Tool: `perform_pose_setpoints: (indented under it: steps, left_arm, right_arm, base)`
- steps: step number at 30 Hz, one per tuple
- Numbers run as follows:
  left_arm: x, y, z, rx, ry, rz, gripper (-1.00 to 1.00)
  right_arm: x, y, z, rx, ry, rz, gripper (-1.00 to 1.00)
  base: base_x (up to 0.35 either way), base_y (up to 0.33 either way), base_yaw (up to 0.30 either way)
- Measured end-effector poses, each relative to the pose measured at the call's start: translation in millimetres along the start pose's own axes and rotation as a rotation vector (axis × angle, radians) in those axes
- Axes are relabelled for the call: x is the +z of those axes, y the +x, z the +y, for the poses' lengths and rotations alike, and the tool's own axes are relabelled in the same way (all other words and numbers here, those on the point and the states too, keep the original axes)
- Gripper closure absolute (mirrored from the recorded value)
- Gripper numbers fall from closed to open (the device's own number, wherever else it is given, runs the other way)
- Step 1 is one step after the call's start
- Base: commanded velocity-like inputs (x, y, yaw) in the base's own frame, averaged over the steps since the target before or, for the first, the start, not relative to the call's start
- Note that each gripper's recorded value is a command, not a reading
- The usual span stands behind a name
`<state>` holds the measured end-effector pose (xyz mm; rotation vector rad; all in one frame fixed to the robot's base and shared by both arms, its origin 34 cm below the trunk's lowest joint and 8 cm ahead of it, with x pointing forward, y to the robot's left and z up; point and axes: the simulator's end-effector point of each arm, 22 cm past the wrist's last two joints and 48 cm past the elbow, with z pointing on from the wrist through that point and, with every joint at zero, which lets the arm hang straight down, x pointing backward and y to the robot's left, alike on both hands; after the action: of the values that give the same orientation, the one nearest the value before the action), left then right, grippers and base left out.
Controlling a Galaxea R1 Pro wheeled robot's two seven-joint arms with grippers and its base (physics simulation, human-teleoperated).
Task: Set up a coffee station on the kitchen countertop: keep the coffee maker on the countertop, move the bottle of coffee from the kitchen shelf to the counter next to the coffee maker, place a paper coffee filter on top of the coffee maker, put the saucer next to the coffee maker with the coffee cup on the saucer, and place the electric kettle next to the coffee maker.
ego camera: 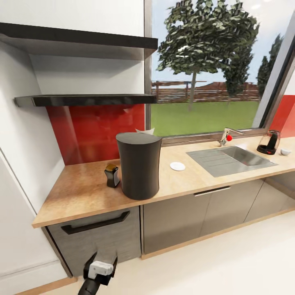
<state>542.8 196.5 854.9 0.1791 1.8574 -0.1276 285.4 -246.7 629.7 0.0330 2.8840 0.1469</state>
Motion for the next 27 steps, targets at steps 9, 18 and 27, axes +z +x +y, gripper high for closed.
perform_pose_setpoints:
  steps: [9, 18, 27]
  left_arm:
    - [-133.8, 222, 29, 0.017, -0.063, 0.555, -1.00]
    - [-233.3, 295, 46, 0.009, -0.125, 0.823, -1.00]
    - [-282.6, 327, 53, -0.048, -0.198, 1.057, -1.00]
  right_arm:
    - [0.0, -1, -1, 0.002, 0.002, -0.001, -1.00]
    - [-0.1, 0, -2, 0.000, 0.002, -0.001, -1.00]
    - [-0.4, 0, -5, 0.004, 0.008, -0.001, -1.00]
  base:
    - [0.000, 0.000, 0.000]
    - [0.000, 0.000, 0.000]
    - [0.000, 0.000, 0.000]
